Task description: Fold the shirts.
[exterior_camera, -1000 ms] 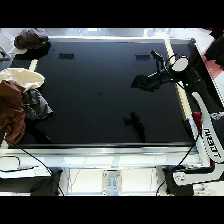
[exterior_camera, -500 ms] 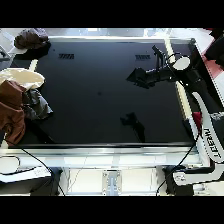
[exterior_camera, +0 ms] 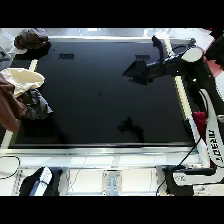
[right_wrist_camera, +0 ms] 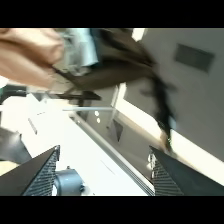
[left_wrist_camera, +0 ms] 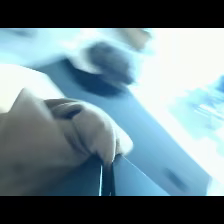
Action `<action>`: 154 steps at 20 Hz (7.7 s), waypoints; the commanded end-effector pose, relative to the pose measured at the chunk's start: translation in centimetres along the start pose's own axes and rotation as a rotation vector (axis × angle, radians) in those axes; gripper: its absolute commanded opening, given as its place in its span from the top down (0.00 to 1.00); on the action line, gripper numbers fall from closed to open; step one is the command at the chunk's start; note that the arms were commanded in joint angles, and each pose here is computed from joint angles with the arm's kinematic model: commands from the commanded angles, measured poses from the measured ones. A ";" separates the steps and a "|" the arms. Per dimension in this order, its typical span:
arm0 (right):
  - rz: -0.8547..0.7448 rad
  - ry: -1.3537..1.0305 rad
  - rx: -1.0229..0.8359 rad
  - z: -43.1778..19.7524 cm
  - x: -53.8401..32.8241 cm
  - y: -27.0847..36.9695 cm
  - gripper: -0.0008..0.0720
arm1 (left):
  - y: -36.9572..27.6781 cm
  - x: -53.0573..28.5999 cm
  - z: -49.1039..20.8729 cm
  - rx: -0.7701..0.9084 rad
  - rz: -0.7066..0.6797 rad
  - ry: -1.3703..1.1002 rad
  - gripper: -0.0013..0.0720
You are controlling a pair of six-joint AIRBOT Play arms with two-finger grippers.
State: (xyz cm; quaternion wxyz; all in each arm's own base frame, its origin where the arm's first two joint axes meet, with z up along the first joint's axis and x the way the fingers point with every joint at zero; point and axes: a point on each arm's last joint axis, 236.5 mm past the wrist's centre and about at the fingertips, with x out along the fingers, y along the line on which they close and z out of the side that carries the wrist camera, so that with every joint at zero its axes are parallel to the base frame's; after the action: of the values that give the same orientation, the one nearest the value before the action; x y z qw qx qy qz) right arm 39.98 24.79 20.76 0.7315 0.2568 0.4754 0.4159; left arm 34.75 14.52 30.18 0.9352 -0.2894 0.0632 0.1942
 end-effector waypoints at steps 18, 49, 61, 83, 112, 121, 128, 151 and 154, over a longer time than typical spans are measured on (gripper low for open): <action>-0.923 -0.174 -0.358 -1.6 -23.4 -2.8 0.13 | -8.8 -1.2 -26.0 0.491 -0.257 0.750 0.01; -0.736 0.055 -0.055 -6.5 -9.8 -17.1 0.13 | -7.2 2.7 -50.2 0.031 -0.298 1.326 0.96; -0.507 0.171 0.250 -10.9 -0.3 -25.0 0.23 | -7.9 3.4 -44.0 0.000 -0.343 1.235 0.96; -0.351 0.281 0.300 -13.9 5.2 -28.2 0.39 | -7.9 3.4 -44.1 0.000 -0.343 1.235 0.96; -0.441 -0.591 -0.840 -2.1 -24.4 20.0 0.97 | -20.0 -18.7 -9.4 0.335 -0.908 0.223 0.96; -0.456 -0.536 -0.697 4.1 -20.1 12.5 0.97 | -16.9 -17.7 -17.8 0.266 -0.895 0.522 0.96; -0.366 -0.310 -0.230 11.9 -2.1 -10.5 0.82 | -3.2 1.2 -35.8 -0.002 -0.353 0.853 0.88; -0.759 -0.186 -0.110 3.2 -24.2 -13.6 0.28 | -5.7 -1.5 -42.1 1.647 -0.673 0.988 0.04; -0.745 -0.146 -0.067 2.2 -23.2 -15.2 0.28 | -5.0 -2.0 -46.3 1.772 -0.711 1.048 0.10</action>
State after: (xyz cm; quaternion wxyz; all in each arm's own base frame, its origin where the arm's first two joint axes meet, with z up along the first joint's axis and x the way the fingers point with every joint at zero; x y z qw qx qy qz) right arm 43.31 -2.73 22.75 0.8836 0.0692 0.4481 0.1169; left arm 34.84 -15.15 -2.16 0.7191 0.3612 0.4819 -0.3468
